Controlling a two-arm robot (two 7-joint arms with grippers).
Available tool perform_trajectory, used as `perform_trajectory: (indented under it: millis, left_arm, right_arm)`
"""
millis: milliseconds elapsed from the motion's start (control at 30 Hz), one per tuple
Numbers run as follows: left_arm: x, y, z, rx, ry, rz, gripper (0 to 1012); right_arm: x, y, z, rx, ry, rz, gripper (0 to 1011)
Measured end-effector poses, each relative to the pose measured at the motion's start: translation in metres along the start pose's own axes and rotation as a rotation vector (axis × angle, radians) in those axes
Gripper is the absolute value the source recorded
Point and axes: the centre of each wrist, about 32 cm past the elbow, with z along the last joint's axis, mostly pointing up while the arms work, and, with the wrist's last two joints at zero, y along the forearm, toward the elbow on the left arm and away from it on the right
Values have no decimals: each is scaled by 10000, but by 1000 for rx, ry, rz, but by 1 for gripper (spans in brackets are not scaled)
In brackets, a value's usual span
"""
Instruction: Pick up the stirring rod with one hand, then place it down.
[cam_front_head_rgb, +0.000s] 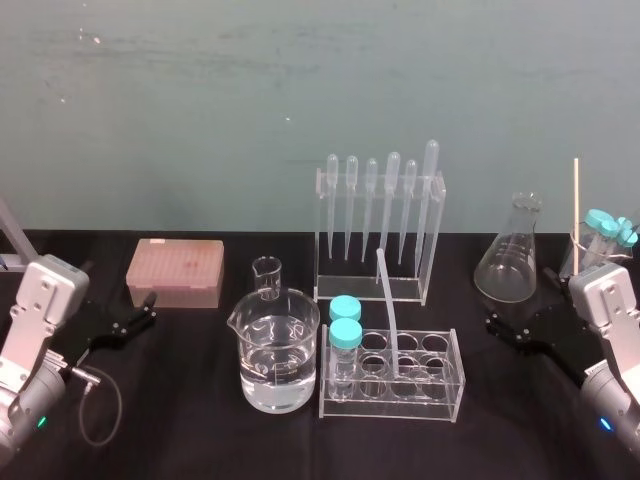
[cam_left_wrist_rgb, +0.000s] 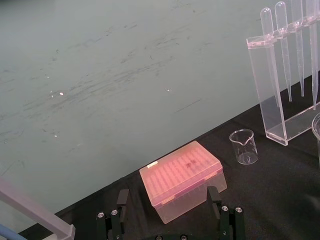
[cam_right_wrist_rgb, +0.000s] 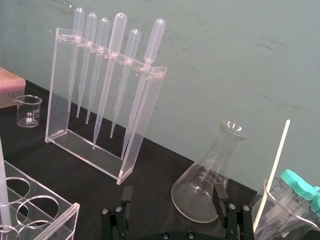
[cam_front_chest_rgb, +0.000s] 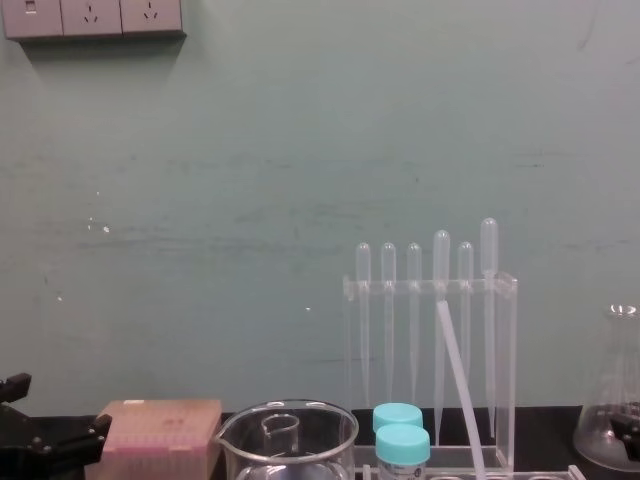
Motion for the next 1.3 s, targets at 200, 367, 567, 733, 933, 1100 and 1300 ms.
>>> perform_trajectory:
  millis: [200, 367, 567, 733, 933, 1100, 1300]
  left_arm:
    - [0, 0, 0, 0, 0, 0, 1000]
    - [0, 0, 0, 0, 0, 0, 1000]
    - [0, 0, 0, 0, 0, 0, 1000]
    - [0, 0, 0, 0, 0, 0, 1000]
    - [0, 0, 0, 0, 0, 0, 1000]
    - [0, 0, 0, 0, 0, 0, 1000]
    - [0, 0, 0, 0, 0, 0, 1000]
  right_arm:
    - [55, -9, 14, -2, 23, 18, 1004]
    - [207, -43, 145, 19, 201, 108, 1004]
    - [384, -73, 341, 64, 352, 351, 1004]
    - [401, 1, 464, 95, 343, 504, 1004]
    - [348, 175, 580, 127, 263, 617, 1004]
    - [292, 369, 613, 129, 222, 648, 1004]
    - [215, 585, 627, 121, 201, 644, 1004]
